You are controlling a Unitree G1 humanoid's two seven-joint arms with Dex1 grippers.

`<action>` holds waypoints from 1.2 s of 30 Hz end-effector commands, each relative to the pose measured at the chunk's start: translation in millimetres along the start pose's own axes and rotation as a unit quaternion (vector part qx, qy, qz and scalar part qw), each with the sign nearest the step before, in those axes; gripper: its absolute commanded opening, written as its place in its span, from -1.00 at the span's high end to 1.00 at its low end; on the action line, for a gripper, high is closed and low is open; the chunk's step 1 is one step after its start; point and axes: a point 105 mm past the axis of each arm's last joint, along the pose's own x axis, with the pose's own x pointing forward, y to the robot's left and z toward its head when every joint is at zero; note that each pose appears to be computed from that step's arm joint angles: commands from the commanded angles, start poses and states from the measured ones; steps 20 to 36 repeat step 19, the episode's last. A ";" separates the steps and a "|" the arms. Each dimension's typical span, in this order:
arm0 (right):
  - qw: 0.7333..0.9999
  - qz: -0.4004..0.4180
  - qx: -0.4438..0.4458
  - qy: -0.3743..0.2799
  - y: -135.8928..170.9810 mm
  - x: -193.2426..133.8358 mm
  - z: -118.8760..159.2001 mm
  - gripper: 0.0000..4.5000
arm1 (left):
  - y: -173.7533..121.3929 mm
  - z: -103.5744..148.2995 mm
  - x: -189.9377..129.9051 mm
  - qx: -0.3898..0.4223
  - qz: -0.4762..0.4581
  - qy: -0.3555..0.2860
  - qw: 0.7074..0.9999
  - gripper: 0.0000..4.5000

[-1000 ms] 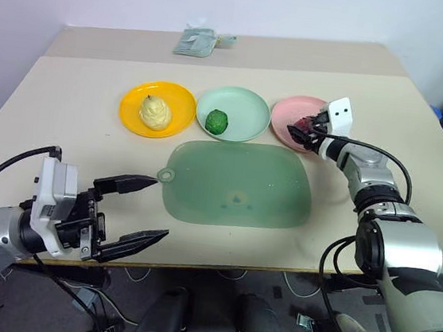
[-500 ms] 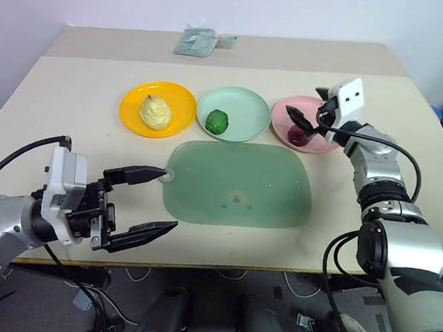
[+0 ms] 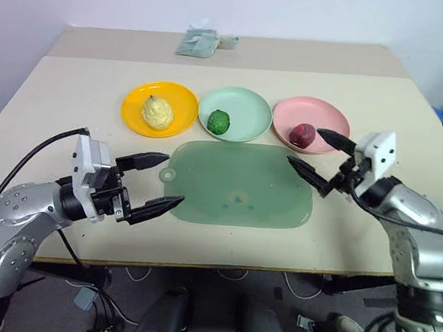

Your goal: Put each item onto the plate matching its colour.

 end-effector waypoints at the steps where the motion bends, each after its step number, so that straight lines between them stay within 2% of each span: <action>1: 1.000 -0.007 0.005 0.004 9.6 -22.8 11.3 -0.99 | 3.2 0.8 -0.9 0.023 0.024 0.007 0.999 -1.00; 13: 0.997 -0.039 0.029 0.055 10.9 -58.2 -10.3 -0.99 | -0.5 -18.1 -12.3 0.021 0.044 0.058 0.997 -1.00; 36: 0.997 -0.041 0.029 0.059 9.0 -59.5 -12.2 -0.99 | -2.9 -21.4 -13.2 0.015 0.038 0.071 0.997 -1.00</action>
